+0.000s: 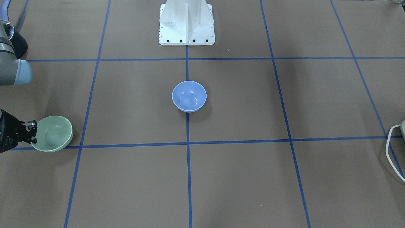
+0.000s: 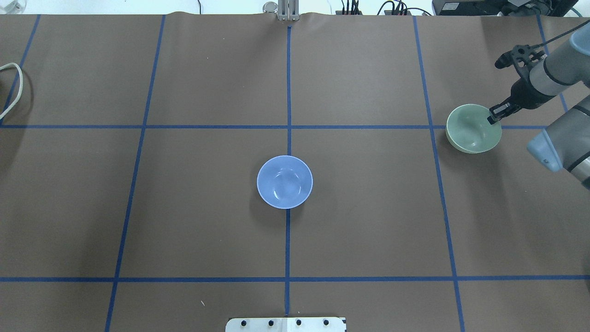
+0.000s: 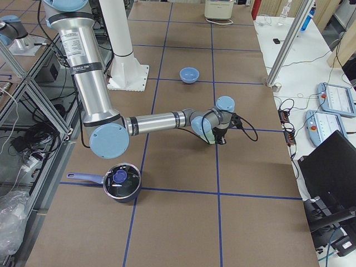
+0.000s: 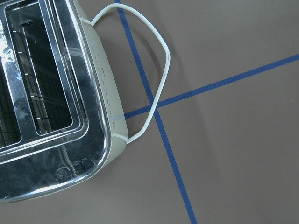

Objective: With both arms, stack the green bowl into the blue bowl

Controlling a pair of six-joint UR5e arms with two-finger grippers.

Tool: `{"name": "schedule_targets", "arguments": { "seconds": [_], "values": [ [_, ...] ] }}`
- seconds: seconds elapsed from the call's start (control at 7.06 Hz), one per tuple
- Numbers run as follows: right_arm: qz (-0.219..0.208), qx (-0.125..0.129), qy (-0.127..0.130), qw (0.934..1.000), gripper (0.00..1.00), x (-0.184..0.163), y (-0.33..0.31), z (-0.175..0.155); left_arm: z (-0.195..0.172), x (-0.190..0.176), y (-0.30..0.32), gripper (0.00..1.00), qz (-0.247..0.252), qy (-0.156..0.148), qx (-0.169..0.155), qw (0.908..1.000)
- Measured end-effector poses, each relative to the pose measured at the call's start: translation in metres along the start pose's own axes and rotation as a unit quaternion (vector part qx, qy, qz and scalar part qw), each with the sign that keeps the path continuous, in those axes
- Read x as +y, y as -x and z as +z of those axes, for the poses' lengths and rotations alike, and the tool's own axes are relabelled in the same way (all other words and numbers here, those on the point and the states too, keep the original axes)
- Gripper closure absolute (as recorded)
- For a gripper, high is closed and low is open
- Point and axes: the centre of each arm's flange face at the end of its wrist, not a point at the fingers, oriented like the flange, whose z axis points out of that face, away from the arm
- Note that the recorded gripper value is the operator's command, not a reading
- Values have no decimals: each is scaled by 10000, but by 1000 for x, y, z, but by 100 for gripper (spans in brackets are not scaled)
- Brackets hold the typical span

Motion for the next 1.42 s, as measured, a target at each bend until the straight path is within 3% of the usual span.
{"name": "schedule_targets", "arguments": {
  "seconds": [0.14,0.43,0.71,0.99,1.13,1.42],
  "values": [
    [120,-175,-30,9998,100,-2,-4,-11,1,1,1,2,-122,14,2,9999],
    [702,-452,-225,9963,100,-26,22,-40,5,9,2,2,-885,62,11,9961],
    [1500,-851,-449,9840,100,-52,121,-74,5,12,2,2,-1275,65,10,9918],
    [2153,-1117,-592,9683,100,-64,266,-79,5,11,1,2,-1330,67,11,9911],
    [2358,-1016,-652,9643,100,-67,346,-71,6,12,2,2,-1348,71,12,9908],
    [2532,-521,-646,9638,100,-58,484,-56,7,12,2,2,-1365,84,14,9906]
  ]
}}
